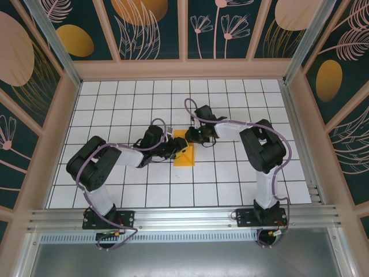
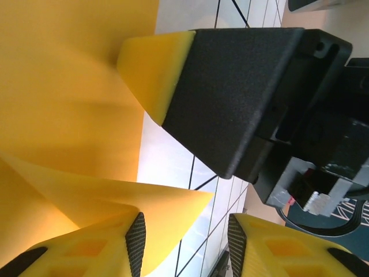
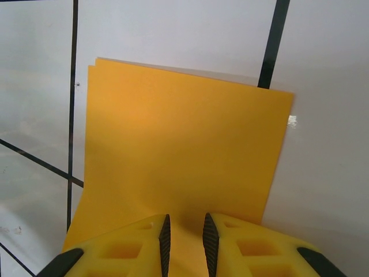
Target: Fold a paper plane with a square sheet of paper (pick it up from the middle)
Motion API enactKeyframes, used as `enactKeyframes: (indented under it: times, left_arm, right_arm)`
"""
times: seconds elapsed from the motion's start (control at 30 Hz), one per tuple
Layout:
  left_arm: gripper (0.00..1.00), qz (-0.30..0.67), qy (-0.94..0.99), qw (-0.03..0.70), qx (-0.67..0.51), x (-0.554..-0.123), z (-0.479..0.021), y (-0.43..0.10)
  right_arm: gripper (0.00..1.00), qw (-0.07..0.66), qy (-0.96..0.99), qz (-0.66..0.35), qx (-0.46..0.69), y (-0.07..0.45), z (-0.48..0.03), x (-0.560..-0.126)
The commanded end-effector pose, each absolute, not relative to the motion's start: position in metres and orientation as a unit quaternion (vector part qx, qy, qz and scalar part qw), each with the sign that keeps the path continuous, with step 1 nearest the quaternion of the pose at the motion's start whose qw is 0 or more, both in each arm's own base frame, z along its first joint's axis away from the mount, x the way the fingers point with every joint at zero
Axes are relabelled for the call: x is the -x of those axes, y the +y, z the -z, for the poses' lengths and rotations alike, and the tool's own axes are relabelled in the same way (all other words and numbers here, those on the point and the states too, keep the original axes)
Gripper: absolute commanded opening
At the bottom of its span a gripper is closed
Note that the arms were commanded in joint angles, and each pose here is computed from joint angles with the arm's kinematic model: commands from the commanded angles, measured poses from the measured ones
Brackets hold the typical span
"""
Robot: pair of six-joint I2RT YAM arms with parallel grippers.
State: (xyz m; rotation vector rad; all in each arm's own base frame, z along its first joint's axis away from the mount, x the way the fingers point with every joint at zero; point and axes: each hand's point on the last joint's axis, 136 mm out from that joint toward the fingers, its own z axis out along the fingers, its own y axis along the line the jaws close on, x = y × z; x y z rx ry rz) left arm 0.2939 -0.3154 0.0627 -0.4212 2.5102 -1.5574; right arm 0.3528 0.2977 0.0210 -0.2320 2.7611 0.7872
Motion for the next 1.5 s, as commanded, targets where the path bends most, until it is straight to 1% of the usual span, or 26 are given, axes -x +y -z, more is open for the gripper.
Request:
enactKeyframes:
  times: [0.0, 0.13, 0.2, 0.37, 0.57, 0.8, 0.97, 1.13, 1.47]
  left_arm:
    - [0.44, 0.525, 0.836, 0.095, 0.130, -0.301, -0.066, -0.320]
    - [0.40, 0.511, 0.843, 0.093, 0.135, -0.300, -0.057, -0.317]
    - [0.38, 0.505, 0.847, 0.094, 0.137, -0.300, -0.053, -0.315]
    - [0.33, 0.494, 0.853, 0.093, 0.142, -0.301, -0.045, -0.314]
    - [0.31, 0.491, 0.854, 0.092, 0.142, -0.301, -0.043, -0.314]
    - [0.30, 0.493, 0.854, 0.093, 0.141, -0.302, -0.044, -0.314]
    - [0.29, 0.493, 0.854, 0.092, 0.141, -0.302, -0.045, -0.315]
    - [0.29, 0.493, 0.854, 0.091, 0.140, -0.301, -0.044, -0.315]
    - [0.29, 0.495, 0.853, 0.091, 0.139, -0.301, -0.047, -0.315]
  right_arm:
    - [0.26, 0.086, 0.964, -0.246, 0.054, 0.279, 0.011, -0.341]
    - [0.27, 0.085, 0.953, -0.284, 0.065, 0.291, -0.004, -0.339]
    - [0.27, 0.095, 0.946, -0.304, 0.057, 0.286, -0.015, -0.349]
    - [0.30, 0.113, 0.924, -0.359, 0.070, 0.300, -0.050, -0.357]
    - [0.33, 0.123, 0.912, -0.383, 0.078, 0.303, -0.071, -0.350]
    - [0.36, 0.122, 0.916, -0.371, 0.090, 0.288, -0.073, -0.330]
    - [0.35, 0.102, 0.914, -0.377, 0.111, 0.285, -0.069, -0.311]
    - [0.35, 0.091, 0.916, -0.373, 0.114, 0.283, -0.062, -0.306]
    - [0.24, 0.075, 0.910, -0.387, 0.126, 0.292, -0.054, -0.301]
